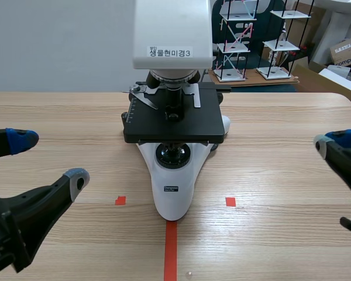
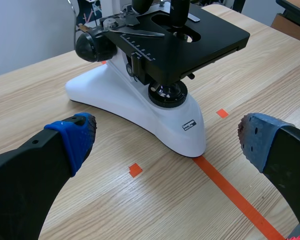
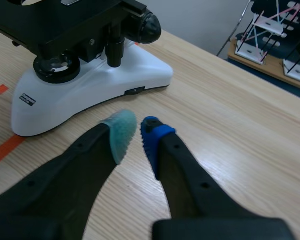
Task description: Point at the coarse focus knob
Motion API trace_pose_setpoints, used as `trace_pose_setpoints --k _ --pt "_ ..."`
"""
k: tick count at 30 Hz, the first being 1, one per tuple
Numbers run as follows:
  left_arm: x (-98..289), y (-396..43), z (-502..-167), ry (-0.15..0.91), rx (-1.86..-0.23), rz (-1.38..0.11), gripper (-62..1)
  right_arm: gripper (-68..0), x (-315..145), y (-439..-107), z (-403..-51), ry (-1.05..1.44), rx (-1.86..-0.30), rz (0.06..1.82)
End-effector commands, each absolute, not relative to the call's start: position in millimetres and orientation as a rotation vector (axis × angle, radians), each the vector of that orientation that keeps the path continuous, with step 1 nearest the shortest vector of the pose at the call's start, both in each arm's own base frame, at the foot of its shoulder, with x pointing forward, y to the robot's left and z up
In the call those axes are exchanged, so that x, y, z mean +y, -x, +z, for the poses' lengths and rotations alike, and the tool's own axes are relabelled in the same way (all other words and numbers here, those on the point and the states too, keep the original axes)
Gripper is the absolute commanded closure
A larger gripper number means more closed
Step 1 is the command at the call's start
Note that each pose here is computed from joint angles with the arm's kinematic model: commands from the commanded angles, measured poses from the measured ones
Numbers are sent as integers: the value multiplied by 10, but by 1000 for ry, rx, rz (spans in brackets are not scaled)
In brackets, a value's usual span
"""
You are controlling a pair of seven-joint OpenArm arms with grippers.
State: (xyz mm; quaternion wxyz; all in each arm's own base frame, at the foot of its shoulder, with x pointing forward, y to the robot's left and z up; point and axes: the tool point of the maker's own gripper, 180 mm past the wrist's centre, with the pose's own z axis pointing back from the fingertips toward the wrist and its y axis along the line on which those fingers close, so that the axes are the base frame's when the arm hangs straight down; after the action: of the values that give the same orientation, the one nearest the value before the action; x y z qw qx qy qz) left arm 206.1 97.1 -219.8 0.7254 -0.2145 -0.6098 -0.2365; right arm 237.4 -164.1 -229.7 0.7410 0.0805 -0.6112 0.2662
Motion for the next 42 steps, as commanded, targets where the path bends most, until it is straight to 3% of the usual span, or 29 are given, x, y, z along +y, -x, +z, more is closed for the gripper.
trace_pose_setpoints --k 1,15,27,42 --pt "952 -2066 -2127 487 -1369 -517 -602 -17 -1622 -2500 -2064 -162 -1410 636" --pt "952 -2066 -2127 487 -1369 -517 -602 -11 -1652 -3178 -1229 42 -1557 933" --pt "952 -2066 -2126 487 -1369 -517 -602 -11 -1692 -3724 -1227 73 -1524 971" --pt "953 -2073 -2120 486 -1372 -518 -602 -10 -1381 -4274 -1300 49 -1474 1042"
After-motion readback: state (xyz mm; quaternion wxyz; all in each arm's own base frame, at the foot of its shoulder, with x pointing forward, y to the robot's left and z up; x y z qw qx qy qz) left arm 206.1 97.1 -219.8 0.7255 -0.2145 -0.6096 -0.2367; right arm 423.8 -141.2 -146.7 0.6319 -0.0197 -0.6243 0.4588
